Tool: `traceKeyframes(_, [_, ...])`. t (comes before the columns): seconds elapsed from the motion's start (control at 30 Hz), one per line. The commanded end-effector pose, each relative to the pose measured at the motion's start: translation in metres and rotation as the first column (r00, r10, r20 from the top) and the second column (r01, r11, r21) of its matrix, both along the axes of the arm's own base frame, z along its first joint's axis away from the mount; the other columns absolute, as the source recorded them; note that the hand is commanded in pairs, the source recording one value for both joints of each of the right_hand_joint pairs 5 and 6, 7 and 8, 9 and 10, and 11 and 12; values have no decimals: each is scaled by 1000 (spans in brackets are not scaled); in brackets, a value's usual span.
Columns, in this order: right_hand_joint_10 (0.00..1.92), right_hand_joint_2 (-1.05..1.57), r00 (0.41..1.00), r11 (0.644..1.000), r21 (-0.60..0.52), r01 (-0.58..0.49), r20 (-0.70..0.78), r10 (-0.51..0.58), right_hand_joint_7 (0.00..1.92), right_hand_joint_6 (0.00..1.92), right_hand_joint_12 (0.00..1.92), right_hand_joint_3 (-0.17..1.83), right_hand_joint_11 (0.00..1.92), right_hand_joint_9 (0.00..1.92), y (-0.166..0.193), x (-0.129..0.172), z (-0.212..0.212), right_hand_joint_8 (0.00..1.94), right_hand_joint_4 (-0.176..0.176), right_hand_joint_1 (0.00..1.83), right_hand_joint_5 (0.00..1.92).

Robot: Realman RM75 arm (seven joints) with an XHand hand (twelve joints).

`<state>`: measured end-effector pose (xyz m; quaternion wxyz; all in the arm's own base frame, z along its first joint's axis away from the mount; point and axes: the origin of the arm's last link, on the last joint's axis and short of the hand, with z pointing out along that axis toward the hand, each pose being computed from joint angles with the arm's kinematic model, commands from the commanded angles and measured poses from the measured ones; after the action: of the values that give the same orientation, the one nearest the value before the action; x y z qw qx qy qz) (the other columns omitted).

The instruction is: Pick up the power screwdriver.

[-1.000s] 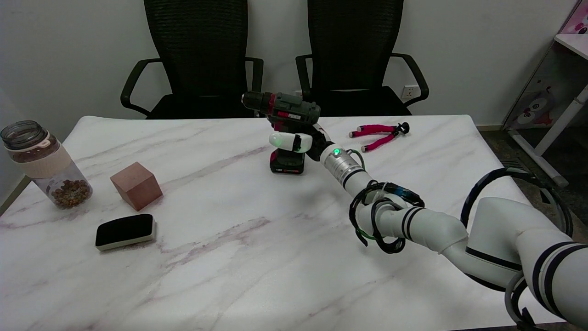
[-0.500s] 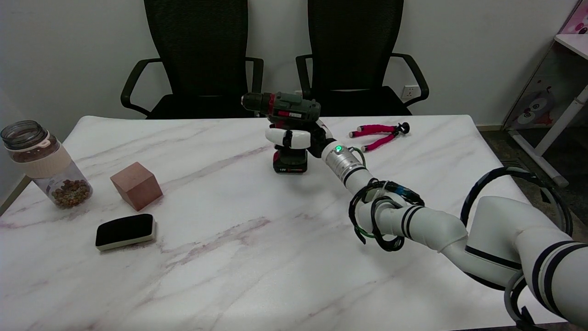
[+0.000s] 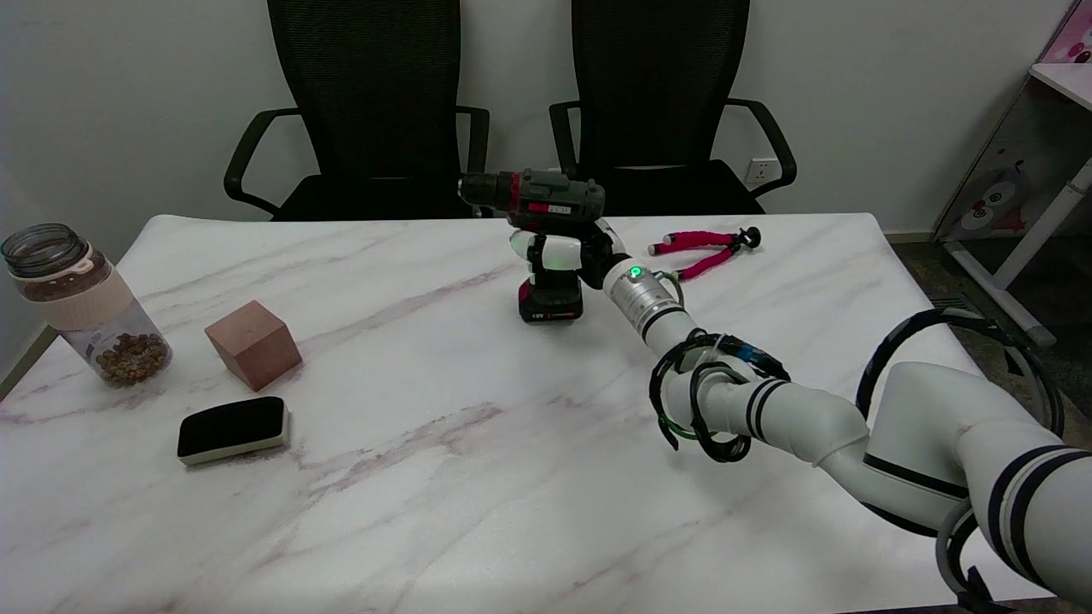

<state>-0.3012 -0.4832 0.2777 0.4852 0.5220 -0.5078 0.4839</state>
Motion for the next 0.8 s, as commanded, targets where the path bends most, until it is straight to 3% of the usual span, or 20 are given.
traceKeyframes(0.03, [1607, 645, 999, 999, -42, 8, 42, -6, 966, 966, 1403, 1091, 1403, 1607, 0, -1, 8, 966, 176, 1122, 966])
traceKeyframes(0.07, [1626, 669, 999, 999, -42, 8, 42, -6, 997, 997, 1414, 1072, 1414, 1626, 0, -1, 8, 997, 176, 1112, 997])
traceKeyframes(0.1, [1655, 707, 999, 999, -42, 8, 42, -6, 1059, 1059, 1446, 1072, 1446, 1655, 0, -1, 8, 1059, 45, 1105, 1059])
traceKeyframes(0.13, [1680, 748, 999, 999, -42, 8, 42, -6, 1120, 1120, 1472, 1066, 1472, 1680, 0, -1, 8, 1120, -5, 1098, 1120])
traceKeyframes(0.2, [1713, 804, 999, 999, -42, 8, 42, -6, 1226, 1226, 1508, 1060, 1508, 1713, 0, -1, 8, 1226, -22, 1086, 1226])
traceKeyframes(0.4, [1789, 964, 999, 999, -39, 2, 46, -1, 1604, 1604, 1554, 1005, 1554, 1789, 0, 0, 7, 1604, 3, 1030, 1604])
traceKeyframes(0.57, [1861, 1047, 998, 999, -34, -19, 56, 21, 1762, 1762, 1617, 955, 1617, 1861, -1, 5, 6, 1762, 25, 1006, 1762])
traceKeyframes(0.6, [1885, 1065, 998, 999, -27, -34, 59, 36, 1796, 1796, 1643, 937, 1643, 1885, -1, 8, 4, 1796, 61, 999, 1796])
traceKeyframes(0.63, [1914, 1088, 997, 999, -22, -47, 63, 48, 1843, 1843, 1676, 914, 1676, 1914, -1, 11, 3, 1843, 176, 986, 1843])
traceKeyframes(0.8, [1920, 1131, 987, 990, 27, -142, 85, 139, 1920, 1920, 1788, 856, 1788, 1920, 1, 38, -1, 1920, 176, 972, 1920])
